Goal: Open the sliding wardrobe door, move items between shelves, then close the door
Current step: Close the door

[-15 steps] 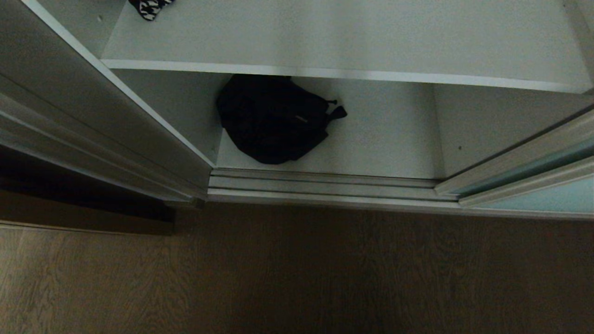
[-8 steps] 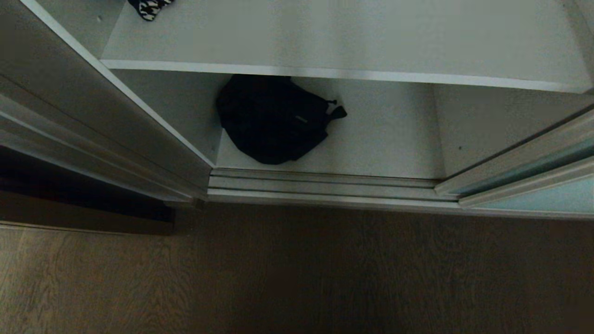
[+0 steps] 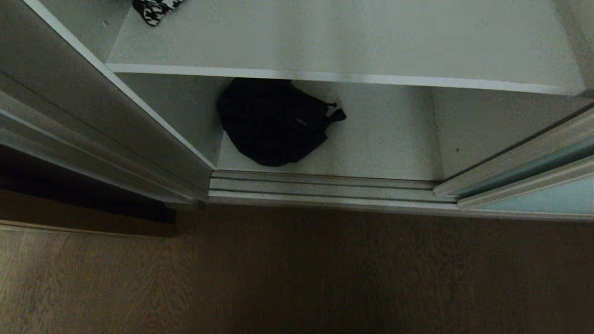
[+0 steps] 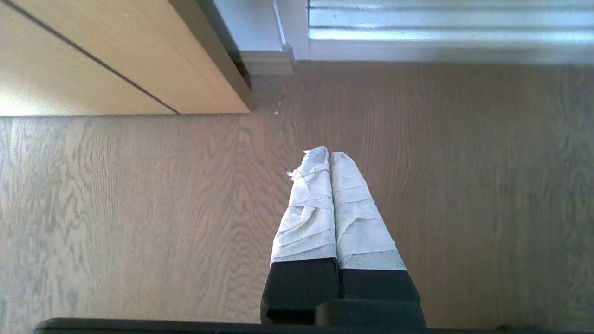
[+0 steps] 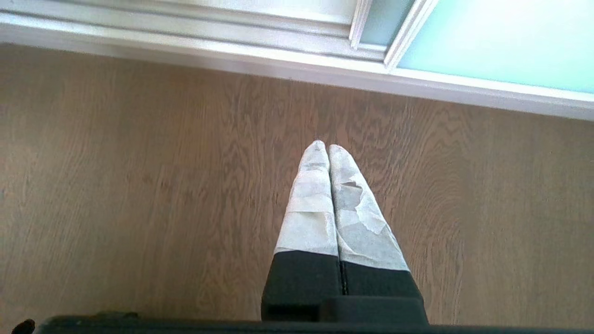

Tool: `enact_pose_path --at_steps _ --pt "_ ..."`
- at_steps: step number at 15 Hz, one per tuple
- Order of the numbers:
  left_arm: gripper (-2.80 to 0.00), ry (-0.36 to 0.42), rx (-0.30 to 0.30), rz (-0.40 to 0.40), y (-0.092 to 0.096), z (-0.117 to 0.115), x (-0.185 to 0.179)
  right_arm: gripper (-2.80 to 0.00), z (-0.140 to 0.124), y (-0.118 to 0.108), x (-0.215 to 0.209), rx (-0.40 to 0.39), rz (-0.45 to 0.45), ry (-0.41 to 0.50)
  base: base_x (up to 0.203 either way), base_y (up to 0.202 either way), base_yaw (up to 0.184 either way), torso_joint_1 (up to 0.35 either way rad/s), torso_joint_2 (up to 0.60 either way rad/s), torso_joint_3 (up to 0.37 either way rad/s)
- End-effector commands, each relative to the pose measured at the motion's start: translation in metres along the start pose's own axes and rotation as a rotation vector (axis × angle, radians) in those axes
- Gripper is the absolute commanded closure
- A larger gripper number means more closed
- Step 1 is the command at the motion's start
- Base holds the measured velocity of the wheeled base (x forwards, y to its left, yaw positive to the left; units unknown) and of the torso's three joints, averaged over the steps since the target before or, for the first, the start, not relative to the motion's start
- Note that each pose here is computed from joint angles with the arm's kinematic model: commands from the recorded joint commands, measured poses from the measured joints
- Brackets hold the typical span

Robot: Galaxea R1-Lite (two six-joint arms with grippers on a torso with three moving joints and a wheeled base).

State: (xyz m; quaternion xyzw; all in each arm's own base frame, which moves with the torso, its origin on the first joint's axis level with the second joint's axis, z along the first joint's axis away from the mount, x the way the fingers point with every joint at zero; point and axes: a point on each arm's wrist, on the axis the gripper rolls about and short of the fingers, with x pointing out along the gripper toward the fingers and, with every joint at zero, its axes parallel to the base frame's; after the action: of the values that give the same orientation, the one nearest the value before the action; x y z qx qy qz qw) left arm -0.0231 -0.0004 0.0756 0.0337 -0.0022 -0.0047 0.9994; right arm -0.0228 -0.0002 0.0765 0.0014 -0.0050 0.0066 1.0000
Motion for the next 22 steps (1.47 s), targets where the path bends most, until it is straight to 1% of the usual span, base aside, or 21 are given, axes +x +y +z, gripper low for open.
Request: enact_pose_path --at_steps 1,2,5,14,22 --pt "0.00 0.008 -0.041 0.011 0.0003 0.0002 0.0005 0.00 0.0000 0.0000 -0.0002 0.000 0.001 -0.004 0.000 0.000 0.000 0.007 0.00 0.159" --pt "0.00 0.006 -0.053 0.013 0.0003 0.0004 0.0005 0.00 0.0000 0.0000 -0.0002 -0.001 0.001 -0.004 0.000 0.000 0.000 0.005 0.01 0.191" --pt "0.00 0.003 -0.055 0.013 0.0003 0.0004 0.0006 0.00 0.0000 0.0000 -0.0002 0.000 0.001 -0.004 0.000 0.000 0.000 0.003 0.00 0.198" --pt "0.00 0.003 -0.040 0.011 0.0003 0.0007 0.0005 0.00 0.0000 0.0000 -0.0002 0.000 0.001 -0.004 0.000 0.000 0.000 0.003 0.01 0.199" --pt "0.00 0.004 -0.040 0.009 0.0002 0.0003 0.0006 0.00 0.0000 0.0000 -0.0002 0.000 0.001 -0.004 0.000 0.000 0.000 0.001 0.00 0.203"
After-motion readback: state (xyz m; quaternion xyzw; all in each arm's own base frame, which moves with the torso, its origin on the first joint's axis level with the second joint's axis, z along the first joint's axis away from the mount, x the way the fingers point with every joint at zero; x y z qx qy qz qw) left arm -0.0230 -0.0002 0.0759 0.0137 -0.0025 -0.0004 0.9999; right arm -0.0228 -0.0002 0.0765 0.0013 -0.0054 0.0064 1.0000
